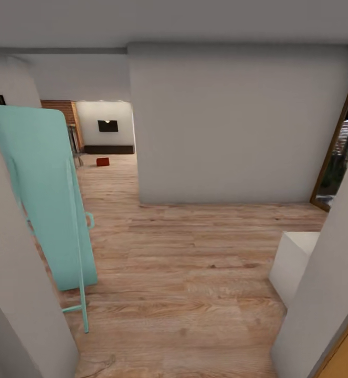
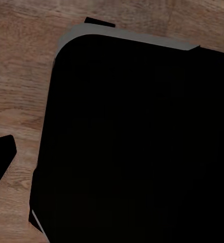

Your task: Move the two storage containers from the living room to the garage. In the garage, place one container on the floor and stack the other container on top of it (either order is fine).

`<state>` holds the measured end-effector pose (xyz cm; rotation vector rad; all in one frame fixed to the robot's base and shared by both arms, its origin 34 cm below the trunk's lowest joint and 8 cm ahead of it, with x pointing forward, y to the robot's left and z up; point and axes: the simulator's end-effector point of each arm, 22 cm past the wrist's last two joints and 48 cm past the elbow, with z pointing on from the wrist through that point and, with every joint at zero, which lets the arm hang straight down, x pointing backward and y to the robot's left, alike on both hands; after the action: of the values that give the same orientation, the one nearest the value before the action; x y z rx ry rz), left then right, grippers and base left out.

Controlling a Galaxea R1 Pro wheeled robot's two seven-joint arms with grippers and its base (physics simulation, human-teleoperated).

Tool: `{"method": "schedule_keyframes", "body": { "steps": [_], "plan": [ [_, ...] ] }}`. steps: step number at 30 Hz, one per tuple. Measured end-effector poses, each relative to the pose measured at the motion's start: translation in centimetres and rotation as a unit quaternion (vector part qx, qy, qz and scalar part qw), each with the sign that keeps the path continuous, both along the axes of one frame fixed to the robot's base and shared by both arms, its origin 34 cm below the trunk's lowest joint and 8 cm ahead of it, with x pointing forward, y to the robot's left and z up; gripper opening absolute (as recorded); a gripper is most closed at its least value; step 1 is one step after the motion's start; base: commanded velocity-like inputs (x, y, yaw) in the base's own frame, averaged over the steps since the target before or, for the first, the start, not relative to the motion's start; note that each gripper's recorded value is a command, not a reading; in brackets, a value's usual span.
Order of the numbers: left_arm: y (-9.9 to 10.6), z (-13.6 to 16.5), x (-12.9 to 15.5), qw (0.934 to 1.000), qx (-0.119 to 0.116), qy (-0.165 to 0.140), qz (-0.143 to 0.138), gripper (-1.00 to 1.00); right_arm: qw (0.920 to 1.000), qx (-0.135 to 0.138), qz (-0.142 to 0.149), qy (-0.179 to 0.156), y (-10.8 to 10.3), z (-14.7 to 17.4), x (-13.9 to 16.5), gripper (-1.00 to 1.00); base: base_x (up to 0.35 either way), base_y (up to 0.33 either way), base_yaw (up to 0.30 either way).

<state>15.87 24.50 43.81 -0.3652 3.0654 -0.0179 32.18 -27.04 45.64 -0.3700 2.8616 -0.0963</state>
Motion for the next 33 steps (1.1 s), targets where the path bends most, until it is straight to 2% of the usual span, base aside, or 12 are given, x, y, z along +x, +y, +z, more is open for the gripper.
{"method": "schedule_keyframes", "body": {
  "steps": [1,3,5,10,15,18,20,23,27,33],
  "plan": [
    [0.0,0.0,0.0,1.0000,0.000,0.000,0.000,1.00,1.0000,0.001,-0.005,-0.001,0.0,0.0,0.0,1.00,0.321,0.000,0.000],
    [-0.1,0.0,0.0,1.0000,0.000,-0.001,0.000,1.00,0.9992,0.010,-0.038,-0.005,-0.1,0.0,0.2,1.00,0.321,0.000,0.000],
    [0.0,0.0,0.0,1.0000,0.000,-0.001,0.000,1.00,0.9982,0.016,-0.057,-0.008,-0.2,0.1,0.2,1.00,0.321,0.000,0.000],
    [0.0,0.0,0.1,1.0000,0.001,-0.002,0.005,1.00,0.9974,0.019,-0.070,-0.001,-0.3,-0.1,-0.6,1.00,0.321,0.000,0.000],
    [0.1,0.0,0.1,0.9999,0.001,-0.001,0.014,1.00,0.9975,0.016,-0.065,0.024,-0.3,-0.8,-4.4,1.00,0.321,0.000,0.000],
    [0.1,0.0,0.1,0.9999,0.001,-0.002,0.015,1.00,0.9977,0.015,-0.058,0.032,-0.3,-1.0,-5.6,1.00,0.321,0.000,0.000],
    [0.1,0.0,0.1,0.9999,0.001,-0.002,0.016,1.00,0.9979,0.014,-0.049,0.040,-0.2,-1.2,-6.9,1.00,0.321,0.000,0.000],
    [0.1,0.0,0.1,0.9999,0.001,-0.002,0.016,1.00,0.9986,0.010,-0.015,0.050,0.0,-1.4,-8.5,1.00,0.321,0.000,0.000],
    [0.0,0.0,0.1,0.9999,0.000,-0.001,0.016,1.00,0.9987,0.008,0.000,0.051,0.1,-1.4,-8.8,1.00,0.321,0.000,0.000],
    [0.0,0.0,0.1,0.9999,0.000,-0.001,0.016,1.00,0.9986,0.007,0.003,0.052,0.1,-1.4,-8.8,1.00,0.321,0.000,0.000]
  ]
}}
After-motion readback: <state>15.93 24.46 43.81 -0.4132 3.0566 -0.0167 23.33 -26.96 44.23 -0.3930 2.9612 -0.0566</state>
